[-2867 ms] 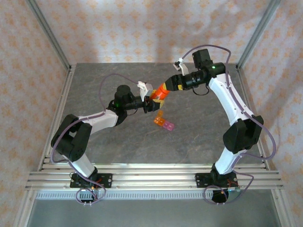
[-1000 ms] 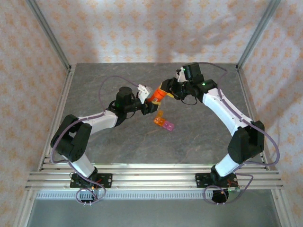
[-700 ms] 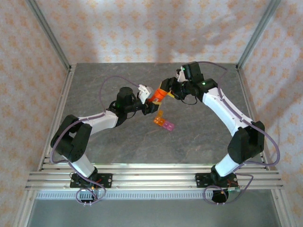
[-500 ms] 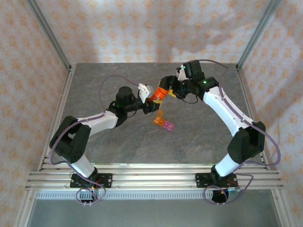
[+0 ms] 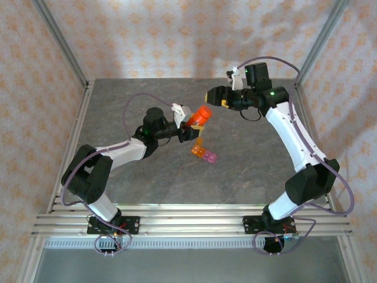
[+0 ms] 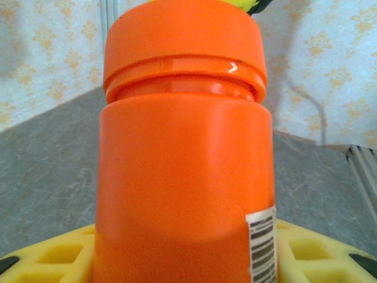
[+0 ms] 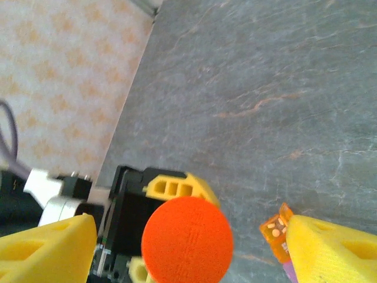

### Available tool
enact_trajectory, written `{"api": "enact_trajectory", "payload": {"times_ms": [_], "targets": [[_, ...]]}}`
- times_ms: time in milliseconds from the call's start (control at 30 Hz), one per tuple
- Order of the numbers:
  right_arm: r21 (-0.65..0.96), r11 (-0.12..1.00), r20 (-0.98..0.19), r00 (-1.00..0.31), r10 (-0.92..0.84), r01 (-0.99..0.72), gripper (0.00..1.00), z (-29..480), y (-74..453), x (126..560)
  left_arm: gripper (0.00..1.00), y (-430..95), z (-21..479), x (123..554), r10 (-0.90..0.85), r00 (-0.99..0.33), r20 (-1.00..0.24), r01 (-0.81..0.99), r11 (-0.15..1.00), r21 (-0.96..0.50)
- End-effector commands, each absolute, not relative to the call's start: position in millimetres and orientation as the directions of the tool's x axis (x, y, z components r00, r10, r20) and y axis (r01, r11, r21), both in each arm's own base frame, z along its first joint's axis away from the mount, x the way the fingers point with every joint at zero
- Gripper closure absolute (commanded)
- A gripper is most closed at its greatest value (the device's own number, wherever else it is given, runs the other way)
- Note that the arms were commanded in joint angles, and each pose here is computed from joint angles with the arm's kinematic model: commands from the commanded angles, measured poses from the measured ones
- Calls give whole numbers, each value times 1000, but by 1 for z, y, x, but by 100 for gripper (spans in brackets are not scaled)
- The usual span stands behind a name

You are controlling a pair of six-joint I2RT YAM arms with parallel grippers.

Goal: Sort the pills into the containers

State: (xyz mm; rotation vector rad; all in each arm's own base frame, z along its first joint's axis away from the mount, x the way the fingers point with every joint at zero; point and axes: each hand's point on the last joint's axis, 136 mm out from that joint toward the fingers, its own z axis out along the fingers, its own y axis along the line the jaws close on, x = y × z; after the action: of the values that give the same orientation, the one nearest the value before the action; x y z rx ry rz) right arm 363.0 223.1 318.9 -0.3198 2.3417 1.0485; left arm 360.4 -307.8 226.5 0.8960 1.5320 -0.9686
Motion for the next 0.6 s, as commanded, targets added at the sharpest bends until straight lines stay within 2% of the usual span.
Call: {"api": "enact_trajectory", "payload": {"times_ms": [0,233,567], "targets": [[549,587,-629,-756,-179,-595,16,322,230,341,100,-311,273,356,-29,-73,-997,943,323,-78],[581,556,-585,-780,-222,-594,18,311,236,343,100,-313,275,352,-37,-91,-995,951,294,-98],[606,545,-557,-798,-229,-579,33,300,239,342,100,-313,274,353,-38,-94,-995,951,292,-101]]}}
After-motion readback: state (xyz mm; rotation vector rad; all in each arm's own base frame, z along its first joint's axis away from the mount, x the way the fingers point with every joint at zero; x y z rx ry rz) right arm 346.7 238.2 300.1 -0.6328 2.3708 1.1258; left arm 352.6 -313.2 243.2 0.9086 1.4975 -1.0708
